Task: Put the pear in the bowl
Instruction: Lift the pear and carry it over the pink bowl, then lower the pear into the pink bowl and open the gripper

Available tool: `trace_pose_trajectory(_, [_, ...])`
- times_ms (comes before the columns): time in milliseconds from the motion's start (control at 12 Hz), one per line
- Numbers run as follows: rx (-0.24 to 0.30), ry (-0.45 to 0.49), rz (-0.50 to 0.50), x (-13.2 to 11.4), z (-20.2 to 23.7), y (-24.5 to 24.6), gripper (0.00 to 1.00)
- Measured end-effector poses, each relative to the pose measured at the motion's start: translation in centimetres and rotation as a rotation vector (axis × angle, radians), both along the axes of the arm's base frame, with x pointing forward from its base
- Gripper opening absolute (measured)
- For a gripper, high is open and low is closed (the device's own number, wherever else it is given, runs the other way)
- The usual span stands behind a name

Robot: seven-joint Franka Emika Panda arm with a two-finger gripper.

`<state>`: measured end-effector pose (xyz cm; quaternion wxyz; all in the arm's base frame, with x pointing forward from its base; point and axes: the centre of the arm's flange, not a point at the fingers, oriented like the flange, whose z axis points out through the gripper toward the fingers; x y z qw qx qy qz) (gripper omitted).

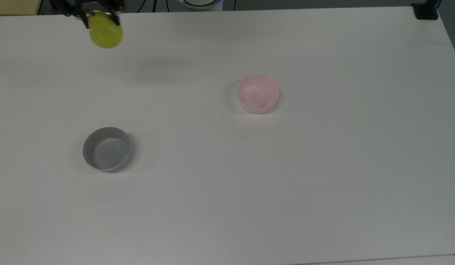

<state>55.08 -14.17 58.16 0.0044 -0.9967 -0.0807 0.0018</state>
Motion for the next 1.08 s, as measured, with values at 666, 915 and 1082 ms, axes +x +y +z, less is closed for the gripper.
trace_pose_trajectory(666, [0.059,-0.022,-0.079,1.5,-1.9,20.6,0.63])
trace_pose_trajectory(915, [0.072,-0.064,-0.108,1.1,-9.0,26.6,0.63])
trace_pose_trajectory(1082, [0.075,-0.06,-0.111,0.9,-12.6,29.6,0.63])
